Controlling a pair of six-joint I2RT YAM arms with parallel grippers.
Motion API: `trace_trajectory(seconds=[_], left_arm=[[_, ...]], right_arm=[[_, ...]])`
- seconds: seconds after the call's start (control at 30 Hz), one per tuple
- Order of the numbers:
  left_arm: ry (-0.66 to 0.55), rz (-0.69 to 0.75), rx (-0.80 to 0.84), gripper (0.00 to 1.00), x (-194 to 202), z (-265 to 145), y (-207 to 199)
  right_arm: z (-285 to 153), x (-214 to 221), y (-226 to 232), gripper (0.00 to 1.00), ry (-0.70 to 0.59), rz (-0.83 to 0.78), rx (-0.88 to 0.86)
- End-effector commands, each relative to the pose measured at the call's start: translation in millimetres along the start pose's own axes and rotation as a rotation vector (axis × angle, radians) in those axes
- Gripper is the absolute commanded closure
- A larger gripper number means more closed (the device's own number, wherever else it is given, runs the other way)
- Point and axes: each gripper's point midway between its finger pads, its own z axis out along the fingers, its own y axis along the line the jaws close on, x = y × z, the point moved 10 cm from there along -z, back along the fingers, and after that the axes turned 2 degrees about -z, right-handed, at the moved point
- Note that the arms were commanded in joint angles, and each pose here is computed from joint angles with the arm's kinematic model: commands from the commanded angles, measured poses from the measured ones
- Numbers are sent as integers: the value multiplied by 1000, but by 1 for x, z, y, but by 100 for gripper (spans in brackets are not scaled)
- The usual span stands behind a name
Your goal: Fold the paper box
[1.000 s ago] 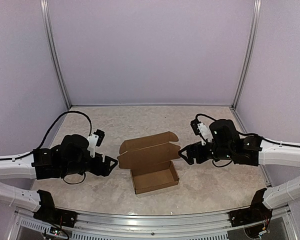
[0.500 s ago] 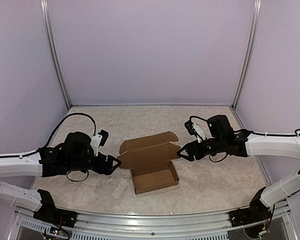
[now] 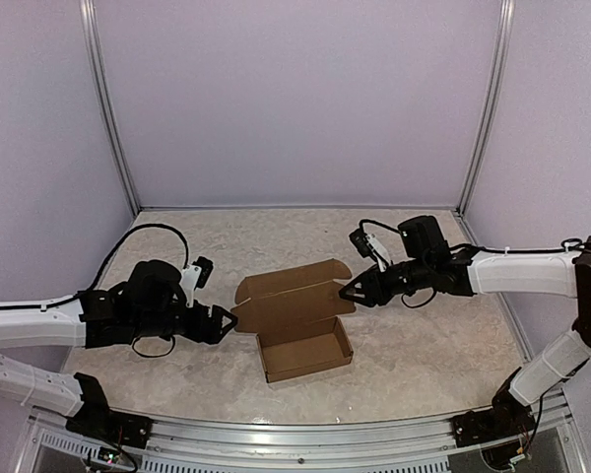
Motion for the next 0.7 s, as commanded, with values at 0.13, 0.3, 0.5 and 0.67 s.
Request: trace_trajectory(seconds=[0.13,0.3,0.5,0.67], left_arm=[[-22,-12,-25,16,-6,-4,4],[-38,-4,-24,16,-10,-4,5],[-58,27,-8,16,-16,-2,6],[-92,67,14,16,-23,-1,6]], right_arm=[[6,-6,-2,79,8,-29,-74],[4,-3,-1,91,17,-29,-76],[0,-3,2,100,19,-40,-87],[-4,-1,6,100,17,-54,-107]])
